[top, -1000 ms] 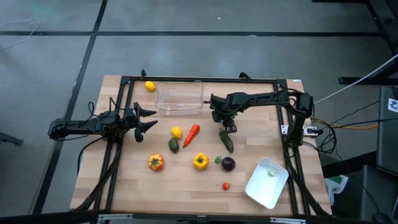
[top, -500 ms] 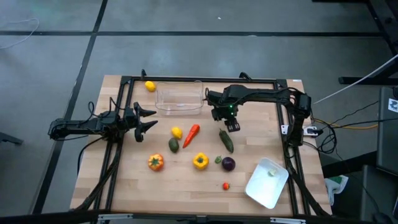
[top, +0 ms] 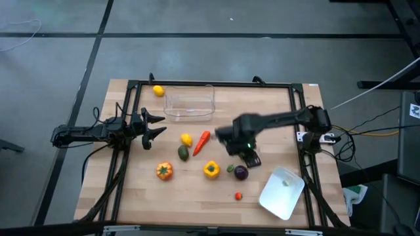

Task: Sort produce into baskets
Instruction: Put the white garlic into the white bin, then put the bottom yellow lemon into the transparent bin

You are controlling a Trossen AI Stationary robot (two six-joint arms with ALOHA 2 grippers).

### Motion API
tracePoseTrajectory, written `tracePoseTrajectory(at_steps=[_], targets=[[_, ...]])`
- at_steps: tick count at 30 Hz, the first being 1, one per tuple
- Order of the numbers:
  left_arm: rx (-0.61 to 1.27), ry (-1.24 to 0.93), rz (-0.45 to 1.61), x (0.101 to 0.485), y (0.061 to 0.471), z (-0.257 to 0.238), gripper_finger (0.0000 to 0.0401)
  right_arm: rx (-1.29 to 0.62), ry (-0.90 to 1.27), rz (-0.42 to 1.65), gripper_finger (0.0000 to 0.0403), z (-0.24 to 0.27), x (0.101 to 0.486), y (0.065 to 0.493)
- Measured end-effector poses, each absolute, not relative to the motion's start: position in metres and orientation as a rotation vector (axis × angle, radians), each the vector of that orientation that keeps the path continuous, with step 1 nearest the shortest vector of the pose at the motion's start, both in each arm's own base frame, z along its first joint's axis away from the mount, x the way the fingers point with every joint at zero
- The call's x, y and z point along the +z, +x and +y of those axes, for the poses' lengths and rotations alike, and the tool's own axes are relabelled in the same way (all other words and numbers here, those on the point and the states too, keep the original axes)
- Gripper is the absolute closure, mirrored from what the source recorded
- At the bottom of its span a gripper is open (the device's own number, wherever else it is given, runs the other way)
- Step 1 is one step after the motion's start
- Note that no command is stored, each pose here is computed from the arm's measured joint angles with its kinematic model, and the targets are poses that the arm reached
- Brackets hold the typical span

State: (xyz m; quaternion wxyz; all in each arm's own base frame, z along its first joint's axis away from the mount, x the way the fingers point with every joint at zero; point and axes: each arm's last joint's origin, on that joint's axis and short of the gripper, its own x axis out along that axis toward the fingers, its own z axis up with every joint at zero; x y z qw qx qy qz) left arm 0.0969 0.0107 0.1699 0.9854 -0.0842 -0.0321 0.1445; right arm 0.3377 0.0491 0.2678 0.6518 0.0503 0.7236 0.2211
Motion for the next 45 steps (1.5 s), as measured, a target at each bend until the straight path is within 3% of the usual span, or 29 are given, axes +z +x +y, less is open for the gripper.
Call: tracePoseTrajectory(at_steps=[5,18,30,45], targets=[[0.290,-0.179,-0.066,0.170,0.097,0.011,0.0166,0.529,0.029,1.767,0.0249,0.100,0.269,0.318],[0.290,-0.170,-0.065,0.170,0.097,0.011,0.0166,0.337,-0.198,1.911,0.0244,0.185,0.249,0.265],[0.290,-0.182,-0.066,0.170,0.097,0.011,0.0166,0.356,-0.312,1.951,0.0219,0.205,0.236,0.242],[0.290,-0.184,-0.067,0.170,0.097,0.011,0.0166,0.338,-0.331,1.945,0.0136,0.203,0.236,0.243]])
